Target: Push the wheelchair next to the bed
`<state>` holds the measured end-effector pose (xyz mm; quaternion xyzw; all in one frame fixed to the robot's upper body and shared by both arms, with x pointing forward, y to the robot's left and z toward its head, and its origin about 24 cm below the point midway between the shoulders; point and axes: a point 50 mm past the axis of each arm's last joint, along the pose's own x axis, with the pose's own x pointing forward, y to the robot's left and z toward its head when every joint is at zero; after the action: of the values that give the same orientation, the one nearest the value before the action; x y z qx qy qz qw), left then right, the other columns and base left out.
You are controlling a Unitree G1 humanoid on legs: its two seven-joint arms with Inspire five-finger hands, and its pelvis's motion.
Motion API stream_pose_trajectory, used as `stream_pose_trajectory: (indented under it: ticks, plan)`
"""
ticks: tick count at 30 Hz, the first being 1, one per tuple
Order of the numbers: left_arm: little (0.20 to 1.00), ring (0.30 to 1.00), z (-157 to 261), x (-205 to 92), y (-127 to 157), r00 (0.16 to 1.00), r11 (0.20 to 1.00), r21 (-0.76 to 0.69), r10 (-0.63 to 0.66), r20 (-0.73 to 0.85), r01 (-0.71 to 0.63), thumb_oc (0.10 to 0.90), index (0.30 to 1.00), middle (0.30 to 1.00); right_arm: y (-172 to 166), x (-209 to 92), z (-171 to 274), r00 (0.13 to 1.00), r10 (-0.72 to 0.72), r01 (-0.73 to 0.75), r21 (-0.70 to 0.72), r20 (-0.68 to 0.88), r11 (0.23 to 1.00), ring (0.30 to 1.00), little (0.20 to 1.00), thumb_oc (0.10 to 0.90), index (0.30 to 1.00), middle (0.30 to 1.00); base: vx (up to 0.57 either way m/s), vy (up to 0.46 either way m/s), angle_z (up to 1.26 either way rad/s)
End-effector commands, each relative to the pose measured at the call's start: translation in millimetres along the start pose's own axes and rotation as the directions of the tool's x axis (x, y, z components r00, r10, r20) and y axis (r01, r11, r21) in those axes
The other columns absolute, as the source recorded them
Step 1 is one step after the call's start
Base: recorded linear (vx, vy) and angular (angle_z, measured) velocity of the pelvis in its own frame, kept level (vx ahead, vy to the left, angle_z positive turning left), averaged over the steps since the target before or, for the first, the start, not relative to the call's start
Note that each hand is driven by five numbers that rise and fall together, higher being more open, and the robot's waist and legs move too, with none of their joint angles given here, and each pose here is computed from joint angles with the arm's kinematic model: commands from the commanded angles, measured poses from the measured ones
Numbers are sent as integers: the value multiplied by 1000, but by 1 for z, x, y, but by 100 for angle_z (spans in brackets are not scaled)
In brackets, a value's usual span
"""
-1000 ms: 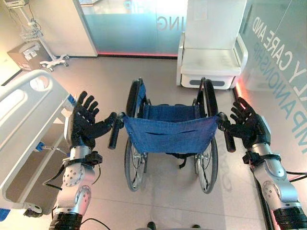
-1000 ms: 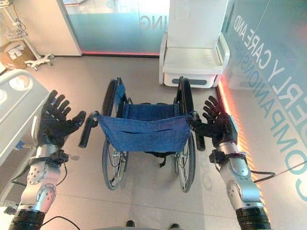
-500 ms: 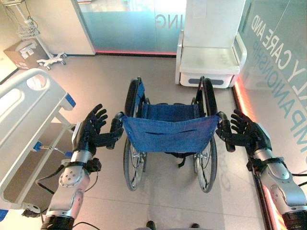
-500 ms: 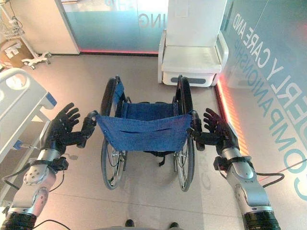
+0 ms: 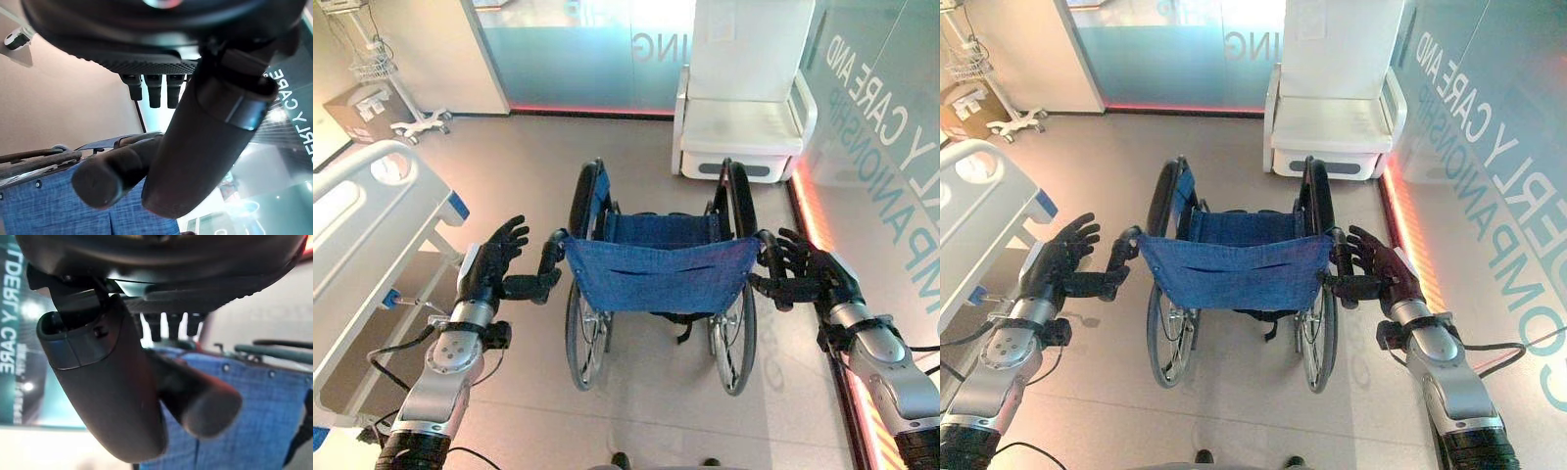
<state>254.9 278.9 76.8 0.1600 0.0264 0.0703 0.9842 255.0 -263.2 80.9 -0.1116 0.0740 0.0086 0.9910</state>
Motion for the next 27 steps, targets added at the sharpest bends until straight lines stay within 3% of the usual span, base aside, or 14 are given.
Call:
stream_pose_trajectory:
  ticks: [1,14,20,27]
  plan:
    - [900,900,15,18,36,992,979,159,127,28,-129,800,900,900,-7,12,29,997,23,-10,-163,76,987,900,900,800,900,900,3,1,-5]
    - [900,900,-5,36,37,973,972,230,96,-211,-46,800,900,900,-9,33,15,992,25,-52,-226,-120,973,900,900,800,900,900,2,-2,-3]
    - [900,900,-19,42,61,883,954,296,172,-436,-40,800,900,900,-19,52,34,983,-37,-23,-320,-180,947,900,900,800,900,900,0,0,0]
    - [900,900,-13,50,91,782,933,357,255,-568,-45,800,900,900,-33,67,54,956,-114,-10,-417,-271,909,900,900,800,900,900,-4,-2,0]
